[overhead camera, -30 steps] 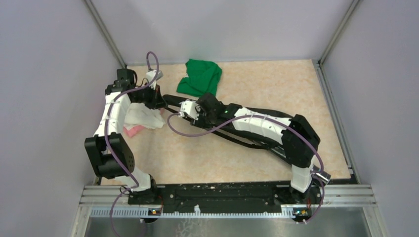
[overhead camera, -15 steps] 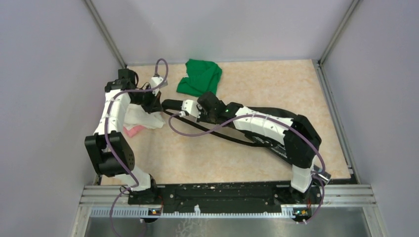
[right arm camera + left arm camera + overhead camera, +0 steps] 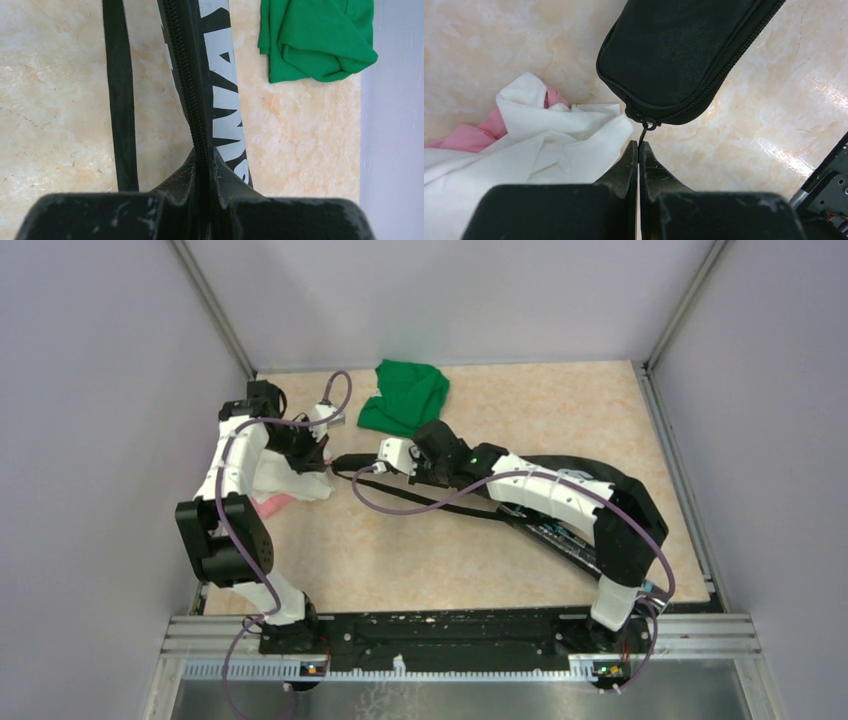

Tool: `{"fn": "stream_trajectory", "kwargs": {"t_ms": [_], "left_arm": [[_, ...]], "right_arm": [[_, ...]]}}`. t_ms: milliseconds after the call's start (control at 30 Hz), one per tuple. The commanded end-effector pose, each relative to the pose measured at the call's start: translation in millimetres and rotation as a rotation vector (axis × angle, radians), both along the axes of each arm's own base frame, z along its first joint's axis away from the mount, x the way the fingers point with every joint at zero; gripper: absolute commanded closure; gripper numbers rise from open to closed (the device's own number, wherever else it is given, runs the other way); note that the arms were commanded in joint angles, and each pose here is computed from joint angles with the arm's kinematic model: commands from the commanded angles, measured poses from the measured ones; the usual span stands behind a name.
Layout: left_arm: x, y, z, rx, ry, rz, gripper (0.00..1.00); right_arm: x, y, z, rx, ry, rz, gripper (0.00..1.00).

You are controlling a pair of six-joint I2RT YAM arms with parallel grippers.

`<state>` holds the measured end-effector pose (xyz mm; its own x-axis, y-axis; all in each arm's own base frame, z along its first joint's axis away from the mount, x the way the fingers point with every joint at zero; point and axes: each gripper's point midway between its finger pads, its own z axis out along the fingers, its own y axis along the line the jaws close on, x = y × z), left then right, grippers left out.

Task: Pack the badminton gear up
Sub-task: Zip the racket bag at the center of the board, then place the racket bag at the center of the board.

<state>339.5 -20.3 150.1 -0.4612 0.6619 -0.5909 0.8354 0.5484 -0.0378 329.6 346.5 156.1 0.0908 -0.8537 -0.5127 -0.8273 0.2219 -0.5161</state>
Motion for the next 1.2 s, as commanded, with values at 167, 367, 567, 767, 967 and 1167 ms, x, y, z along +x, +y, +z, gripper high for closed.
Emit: {"fn": "stream_trajectory", "kwargs": {"t_ms": [167,367,567,767,967,1167], "left_arm": [[17,20,-13,0.042,-0.060,0.011,1.00],[19,13,-3,0.000,-0.078,0.007,0.78],[27,7,30,-0.039,-0.163,0.043,0.30],[42,14,66,-0.029,-0.271,0.147,0.06],[53,20,106,-0.064,-0.404,0.300,0.01],[51,15,141,-0.172,-0.500,0.422,0.01]], "right_arm": [[8,-24,46,0.066,-0.067,-0.021,1.00],[6,-24,54,0.038,-0.063,0.015,1.00],[9,-28,70,-0.013,-0.082,0.028,1.00],[22,-36,74,-0.091,-0.120,0.048,1.00],[40,-32,65,-0.163,-0.144,0.124,1.00],[61,-15,58,-0.222,-0.200,0.192,1.00]]}}
